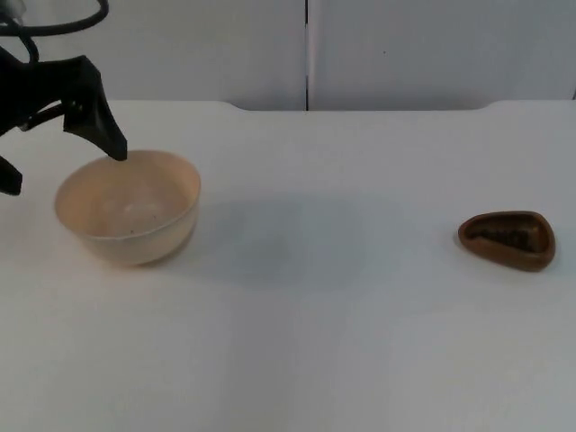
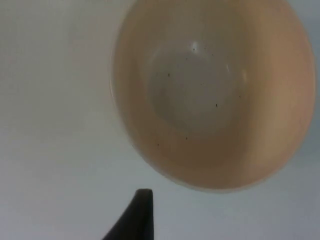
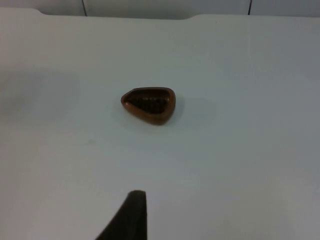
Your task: Pick up the bowl with the left hand and pour the coffee beans from the cup into the bowl with the right hand.
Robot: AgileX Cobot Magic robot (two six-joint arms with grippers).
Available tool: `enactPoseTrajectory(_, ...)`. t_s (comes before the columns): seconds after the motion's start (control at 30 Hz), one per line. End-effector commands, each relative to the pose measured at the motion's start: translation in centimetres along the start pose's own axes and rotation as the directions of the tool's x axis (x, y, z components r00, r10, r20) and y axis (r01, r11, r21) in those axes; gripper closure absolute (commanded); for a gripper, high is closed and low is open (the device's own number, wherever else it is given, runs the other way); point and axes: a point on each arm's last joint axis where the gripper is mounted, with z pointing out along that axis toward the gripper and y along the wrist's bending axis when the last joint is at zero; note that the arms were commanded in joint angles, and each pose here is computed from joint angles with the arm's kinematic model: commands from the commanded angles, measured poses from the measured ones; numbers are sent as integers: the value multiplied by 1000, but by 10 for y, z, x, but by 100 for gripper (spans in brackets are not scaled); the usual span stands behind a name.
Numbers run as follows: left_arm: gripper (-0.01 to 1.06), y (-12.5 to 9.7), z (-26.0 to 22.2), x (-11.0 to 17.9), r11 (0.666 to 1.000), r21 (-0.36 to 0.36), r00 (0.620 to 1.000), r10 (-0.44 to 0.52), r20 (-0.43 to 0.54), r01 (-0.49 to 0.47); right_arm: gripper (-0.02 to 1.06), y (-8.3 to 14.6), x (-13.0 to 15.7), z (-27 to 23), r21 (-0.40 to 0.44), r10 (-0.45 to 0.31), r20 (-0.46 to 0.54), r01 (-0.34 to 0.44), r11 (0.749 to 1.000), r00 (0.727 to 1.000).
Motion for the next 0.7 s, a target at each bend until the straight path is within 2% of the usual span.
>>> enactPoseTrajectory(0.0, 5, 1, 6, -3, 999, 11, 999, -39, 0, 39, -1, 0, 0, 0, 3, 6, 6, -6, 1000, 1000)
enactPoseTrajectory(0.1, 5, 6, 13, -3, 998, 12, 998, -68, -8, 68, -1, 0, 0, 0, 3, 6, 6, -6, 1000, 1000)
enactPoseTrajectory(0.23, 5, 21, 23, -7, 981, 46, 983, -186, -10, 186, -1, 0, 0, 0, 3, 4, 6, -4, 1000, 1000)
enactPoseTrajectory(0.37, 5, 35, 29, -8, 966, 50, 967, -253, -18, 254, -1, 0, 0, 0, 3, 4, 6, -4, 1000, 1000)
enactPoseTrajectory(0.67, 5, 53, 58, -4, 934, 43, 934, -353, -62, 356, -1, 0, 0, 0, 5, 3, 6, -3, 1000, 1000)
